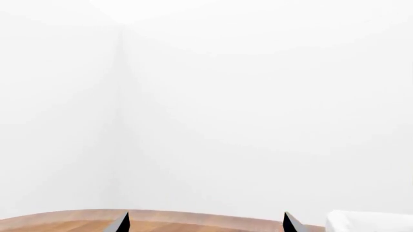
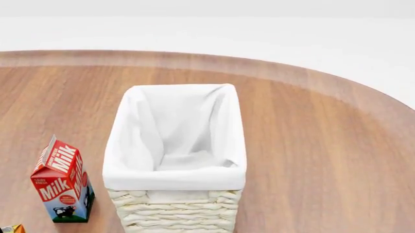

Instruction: Pick up the alphabet soup, and put it in the basket.

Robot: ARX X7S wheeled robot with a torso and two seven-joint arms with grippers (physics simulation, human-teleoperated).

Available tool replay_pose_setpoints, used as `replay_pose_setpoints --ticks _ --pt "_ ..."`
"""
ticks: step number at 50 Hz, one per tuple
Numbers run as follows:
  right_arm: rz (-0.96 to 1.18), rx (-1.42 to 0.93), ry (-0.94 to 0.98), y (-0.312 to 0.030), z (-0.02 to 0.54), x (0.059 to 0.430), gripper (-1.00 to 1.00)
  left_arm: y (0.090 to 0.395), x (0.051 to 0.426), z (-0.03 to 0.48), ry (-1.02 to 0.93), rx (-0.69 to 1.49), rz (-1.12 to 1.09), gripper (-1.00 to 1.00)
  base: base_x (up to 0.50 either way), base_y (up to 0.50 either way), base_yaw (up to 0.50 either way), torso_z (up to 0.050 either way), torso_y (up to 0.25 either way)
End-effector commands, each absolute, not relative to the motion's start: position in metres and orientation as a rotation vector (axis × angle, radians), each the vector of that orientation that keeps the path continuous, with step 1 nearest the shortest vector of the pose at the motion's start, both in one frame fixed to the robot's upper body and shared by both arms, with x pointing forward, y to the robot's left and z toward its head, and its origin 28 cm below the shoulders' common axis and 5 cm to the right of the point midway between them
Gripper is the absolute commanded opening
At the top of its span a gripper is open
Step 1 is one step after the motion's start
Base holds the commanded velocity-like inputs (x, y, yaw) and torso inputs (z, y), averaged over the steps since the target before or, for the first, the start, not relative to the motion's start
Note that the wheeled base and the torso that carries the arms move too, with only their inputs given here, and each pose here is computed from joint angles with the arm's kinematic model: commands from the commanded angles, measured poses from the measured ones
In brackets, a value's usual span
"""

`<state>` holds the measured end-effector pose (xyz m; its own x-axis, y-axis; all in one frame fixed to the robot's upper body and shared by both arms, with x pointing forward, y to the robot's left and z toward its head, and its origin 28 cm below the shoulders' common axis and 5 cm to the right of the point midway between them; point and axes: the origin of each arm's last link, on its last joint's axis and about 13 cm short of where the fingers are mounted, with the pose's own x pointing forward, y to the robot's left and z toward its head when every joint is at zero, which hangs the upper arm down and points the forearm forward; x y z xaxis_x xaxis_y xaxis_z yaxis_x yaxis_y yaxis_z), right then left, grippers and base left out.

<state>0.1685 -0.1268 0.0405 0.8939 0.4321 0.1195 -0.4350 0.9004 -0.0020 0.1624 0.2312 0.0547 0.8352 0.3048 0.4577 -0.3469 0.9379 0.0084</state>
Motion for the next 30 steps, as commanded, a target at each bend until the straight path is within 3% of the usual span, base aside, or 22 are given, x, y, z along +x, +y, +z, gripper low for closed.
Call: replay_pose_setpoints --ticks 1,30 --pt "0.657 0.053 -0.088 -0.124 0.041 0.155 1.0 0.231 0.163 0.054 -0.467 0.095 0.344 1.0 0.0 0.0 0.0 0.0 0.0" --pt "0.953 -0.003 -0.008 -0.114 0.036 0.132 1.0 0.231 0.163 0.055 -0.473 0.092 0.345 1.0 0.0 0.0 0.0 0.0 0.0"
